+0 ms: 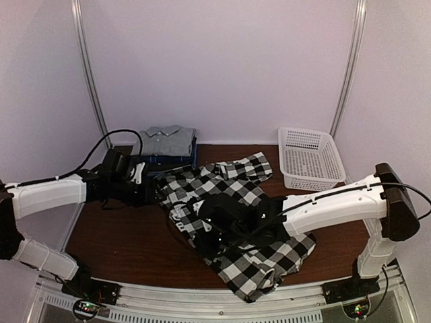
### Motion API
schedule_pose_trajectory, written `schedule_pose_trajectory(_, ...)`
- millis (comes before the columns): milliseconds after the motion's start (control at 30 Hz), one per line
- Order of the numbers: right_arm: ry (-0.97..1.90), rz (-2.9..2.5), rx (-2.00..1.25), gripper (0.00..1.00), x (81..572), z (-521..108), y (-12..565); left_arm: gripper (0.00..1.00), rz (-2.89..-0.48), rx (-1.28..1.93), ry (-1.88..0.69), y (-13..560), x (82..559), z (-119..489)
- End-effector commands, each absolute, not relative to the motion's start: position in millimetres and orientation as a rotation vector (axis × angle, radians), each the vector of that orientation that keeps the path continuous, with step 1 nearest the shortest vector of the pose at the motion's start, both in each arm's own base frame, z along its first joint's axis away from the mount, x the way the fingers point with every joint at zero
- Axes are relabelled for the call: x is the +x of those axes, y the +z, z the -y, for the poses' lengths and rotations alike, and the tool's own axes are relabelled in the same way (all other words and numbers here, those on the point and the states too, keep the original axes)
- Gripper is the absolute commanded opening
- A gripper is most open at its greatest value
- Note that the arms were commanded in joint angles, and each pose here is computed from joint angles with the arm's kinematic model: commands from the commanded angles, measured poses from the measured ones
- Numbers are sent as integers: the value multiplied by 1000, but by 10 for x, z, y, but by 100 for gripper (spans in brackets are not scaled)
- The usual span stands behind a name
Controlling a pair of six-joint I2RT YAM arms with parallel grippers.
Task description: Fold and stack the long sleeve shirts
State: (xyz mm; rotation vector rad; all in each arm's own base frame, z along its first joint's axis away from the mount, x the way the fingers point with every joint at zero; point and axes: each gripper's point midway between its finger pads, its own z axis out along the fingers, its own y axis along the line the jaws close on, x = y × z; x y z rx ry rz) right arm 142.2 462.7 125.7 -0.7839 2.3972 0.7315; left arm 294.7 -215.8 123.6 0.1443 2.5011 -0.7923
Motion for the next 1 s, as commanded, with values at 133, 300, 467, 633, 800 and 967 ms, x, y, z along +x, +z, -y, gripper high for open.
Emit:
schedule_pose_trajectory(133,1274,-2237,-735,0,1746,-5050,1861,60,-2354,217,-1099,1615,2312,2228)
schedule_pose_trajectory(300,1455,-2178,-644,0,2071,-5155,2000,68,-2283,289,-1248,1704,2037,2383)
schedule_pose_trajectory(467,1507,-2172,-599,0,2261,-5335,2036,69,-2263,394,-1302,1717,1871,2648)
schedule_pose_trajectory(633,1520,-2155,-553,0,2393,-5470,2116,69,-2277,406,-1313,1689,1873,2789)
schedule_pose_trajectory(800,1533,-2151,-531,0,2433,-5528,2149,62,-2315,332,-1242,1588,2005,2811)
schedule_pose_trajectory(967,1529,-2149,-523,0,2439,-5513,2169,53,-2279,242,-1188,1689,2157,2775)
